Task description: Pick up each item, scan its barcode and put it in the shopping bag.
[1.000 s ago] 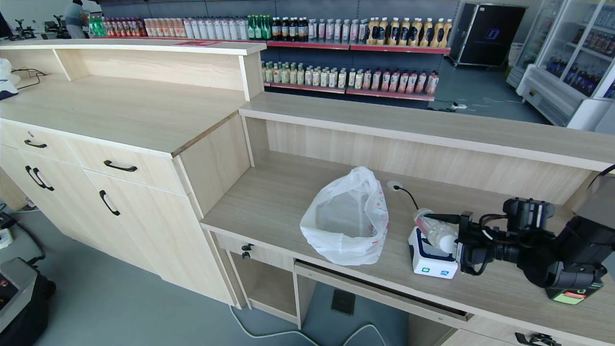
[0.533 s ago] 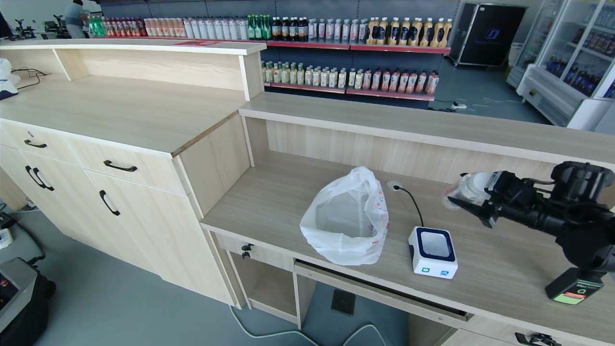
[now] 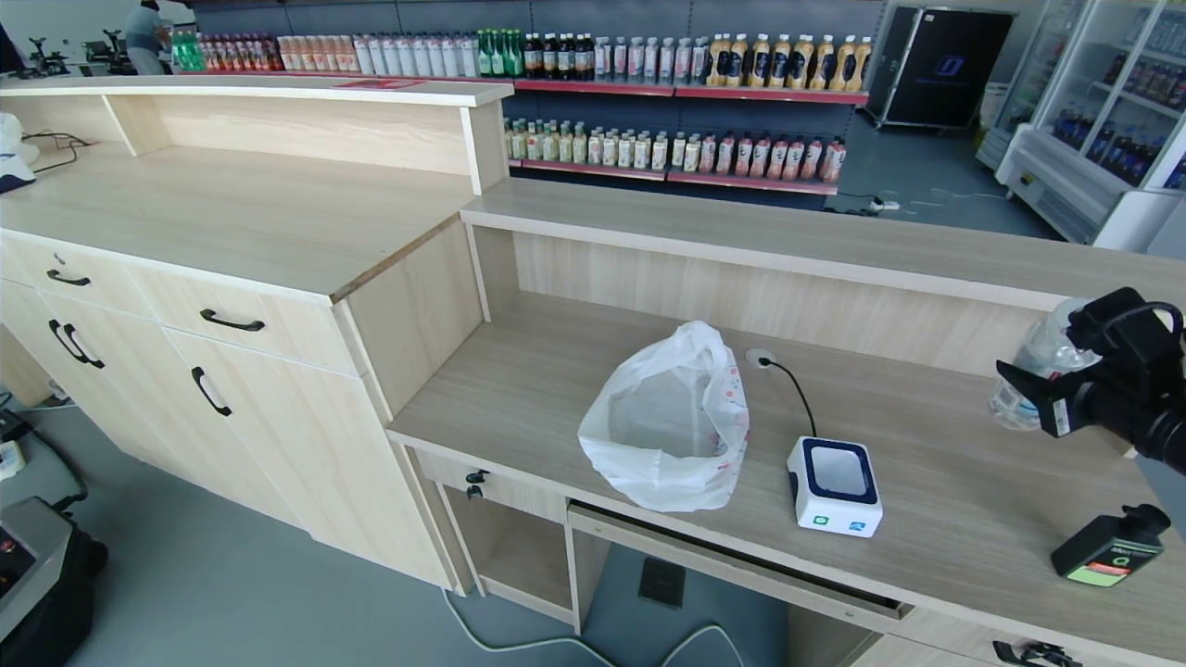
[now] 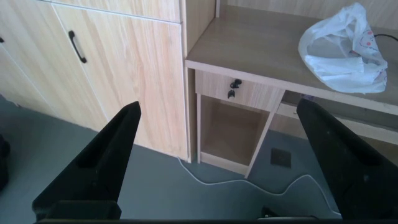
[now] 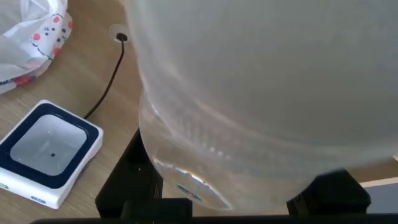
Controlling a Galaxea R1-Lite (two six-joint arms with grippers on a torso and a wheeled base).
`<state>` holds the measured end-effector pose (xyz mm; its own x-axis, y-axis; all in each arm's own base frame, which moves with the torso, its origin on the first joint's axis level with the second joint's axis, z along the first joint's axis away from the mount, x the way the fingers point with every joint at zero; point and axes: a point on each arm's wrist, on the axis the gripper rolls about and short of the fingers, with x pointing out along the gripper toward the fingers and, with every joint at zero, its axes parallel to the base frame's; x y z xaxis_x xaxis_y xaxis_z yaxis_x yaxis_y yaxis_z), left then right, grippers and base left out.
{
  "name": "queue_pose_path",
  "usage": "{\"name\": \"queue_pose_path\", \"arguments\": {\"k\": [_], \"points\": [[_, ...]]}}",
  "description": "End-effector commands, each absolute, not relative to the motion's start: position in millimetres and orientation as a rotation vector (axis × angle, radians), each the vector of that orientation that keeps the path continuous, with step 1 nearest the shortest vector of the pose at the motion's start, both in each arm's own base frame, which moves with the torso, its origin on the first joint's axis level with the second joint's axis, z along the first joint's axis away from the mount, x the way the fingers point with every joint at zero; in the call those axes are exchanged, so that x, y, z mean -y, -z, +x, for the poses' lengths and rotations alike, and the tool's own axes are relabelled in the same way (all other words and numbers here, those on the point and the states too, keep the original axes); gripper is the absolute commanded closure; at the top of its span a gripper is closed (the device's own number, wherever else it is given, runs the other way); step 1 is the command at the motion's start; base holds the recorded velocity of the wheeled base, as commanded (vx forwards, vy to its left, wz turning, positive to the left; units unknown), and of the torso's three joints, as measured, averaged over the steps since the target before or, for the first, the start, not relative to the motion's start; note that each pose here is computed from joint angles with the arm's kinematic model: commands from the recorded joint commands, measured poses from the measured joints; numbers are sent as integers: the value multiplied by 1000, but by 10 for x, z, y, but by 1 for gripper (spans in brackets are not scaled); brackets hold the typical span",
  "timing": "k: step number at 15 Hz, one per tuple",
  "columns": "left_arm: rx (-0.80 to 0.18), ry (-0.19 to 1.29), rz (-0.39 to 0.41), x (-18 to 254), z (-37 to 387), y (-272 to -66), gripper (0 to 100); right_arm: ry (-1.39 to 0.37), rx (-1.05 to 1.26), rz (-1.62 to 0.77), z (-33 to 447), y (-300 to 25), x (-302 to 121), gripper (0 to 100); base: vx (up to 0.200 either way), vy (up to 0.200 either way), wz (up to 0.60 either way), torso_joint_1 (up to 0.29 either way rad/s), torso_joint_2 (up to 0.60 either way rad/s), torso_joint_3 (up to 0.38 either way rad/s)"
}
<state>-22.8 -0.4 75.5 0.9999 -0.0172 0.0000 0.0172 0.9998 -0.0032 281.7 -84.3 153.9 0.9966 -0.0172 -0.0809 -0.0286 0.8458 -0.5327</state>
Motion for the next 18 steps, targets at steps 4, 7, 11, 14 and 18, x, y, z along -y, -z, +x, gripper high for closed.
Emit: {"name": "queue_pose_path", "arguments": {"k": [4, 7, 11, 14, 18], "points": [[-2, 17, -5, 4, -227, -755, 0, -1, -66, -549, 2750, -1594, 834, 100, 0, 0, 0, 0, 0, 0], [-2, 17, -3, 4, -227, -755, 0, -35, -40, -501, 2808, -1599, 727, 100, 0, 0, 600, -1, 1, 4], [0, 17, -3, 4, -228, -755, 0, -113, 51, -486, 3068, -1556, 466, 100, 0, 0, 600, 7, 2, 4], [-2, 17, -5, 4, -227, -755, 0, -185, 85, -450, 3338, -1295, 253, 100, 0, 0, 400, -2, 0, 5], [-2, 17, -3, 4, -227, -755, 0, -267, 6, -299, 3886, -670, 48, 100, 0, 0, 0, 0, 0, 0]]}}
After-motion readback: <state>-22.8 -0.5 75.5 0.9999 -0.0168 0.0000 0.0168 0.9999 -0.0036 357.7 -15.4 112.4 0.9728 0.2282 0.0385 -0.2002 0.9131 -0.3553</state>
